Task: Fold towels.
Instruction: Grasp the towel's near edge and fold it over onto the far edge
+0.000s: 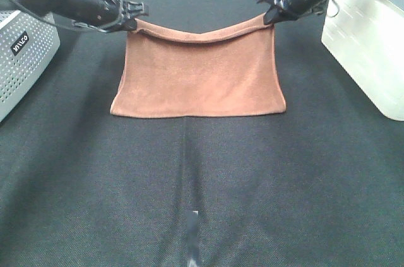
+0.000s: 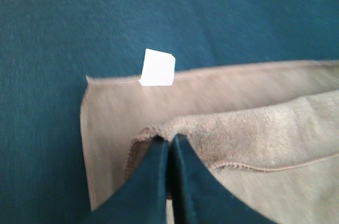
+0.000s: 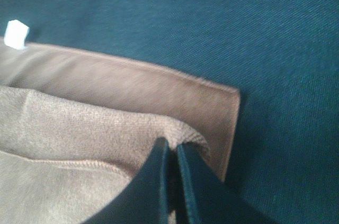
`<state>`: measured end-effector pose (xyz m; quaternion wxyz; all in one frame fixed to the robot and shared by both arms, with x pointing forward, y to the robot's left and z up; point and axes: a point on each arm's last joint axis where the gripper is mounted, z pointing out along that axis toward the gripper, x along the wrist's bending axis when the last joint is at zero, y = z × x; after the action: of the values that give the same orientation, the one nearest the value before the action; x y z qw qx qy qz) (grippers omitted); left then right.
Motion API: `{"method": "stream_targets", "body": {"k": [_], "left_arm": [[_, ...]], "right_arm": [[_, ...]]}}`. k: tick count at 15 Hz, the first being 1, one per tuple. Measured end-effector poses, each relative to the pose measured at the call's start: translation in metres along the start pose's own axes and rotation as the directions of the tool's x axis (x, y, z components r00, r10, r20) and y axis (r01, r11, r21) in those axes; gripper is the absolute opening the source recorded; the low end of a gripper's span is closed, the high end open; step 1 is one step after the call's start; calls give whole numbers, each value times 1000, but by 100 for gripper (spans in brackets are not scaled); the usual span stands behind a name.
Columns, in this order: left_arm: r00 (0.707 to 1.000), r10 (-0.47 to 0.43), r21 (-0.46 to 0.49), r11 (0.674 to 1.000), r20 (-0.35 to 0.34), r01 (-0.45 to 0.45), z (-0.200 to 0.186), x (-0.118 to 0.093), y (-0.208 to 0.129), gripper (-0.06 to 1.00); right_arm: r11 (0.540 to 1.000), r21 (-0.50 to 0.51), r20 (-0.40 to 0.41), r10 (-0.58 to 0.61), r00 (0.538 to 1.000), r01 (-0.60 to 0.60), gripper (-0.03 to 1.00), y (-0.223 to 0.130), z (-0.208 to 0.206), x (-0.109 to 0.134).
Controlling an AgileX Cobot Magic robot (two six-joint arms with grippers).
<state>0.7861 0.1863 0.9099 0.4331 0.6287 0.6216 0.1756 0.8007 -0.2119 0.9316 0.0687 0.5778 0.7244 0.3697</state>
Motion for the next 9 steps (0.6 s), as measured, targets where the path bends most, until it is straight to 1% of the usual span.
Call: {"method": "stream_targets", "body": {"k": [3,6,7,8,9], "left_arm": [[999,-2,-79,997,-33,-1,25,11,-3,0],[998,-7,-98,995,-55,1,38,18,-12,0],[998,-7,-96,995,-56,2,39,19,-13,1],[998,-7,-95,996,-57,2,39,19,-14,8],[998,-7,-96,995,-56,2,39,19,-14,18]], "right_arm": [[1000,-21,29,15,999,-14,0,-13,26,-14],[999,-35,45,22,999,-21,1,-18,36,-21],[999,-35,45,23,999,-22,6,-19,37,-21],[999,-42,48,23,999,-21,22,-18,37,-21],[999,-43,49,23,999,-21,37,-18,37,-22]]}}
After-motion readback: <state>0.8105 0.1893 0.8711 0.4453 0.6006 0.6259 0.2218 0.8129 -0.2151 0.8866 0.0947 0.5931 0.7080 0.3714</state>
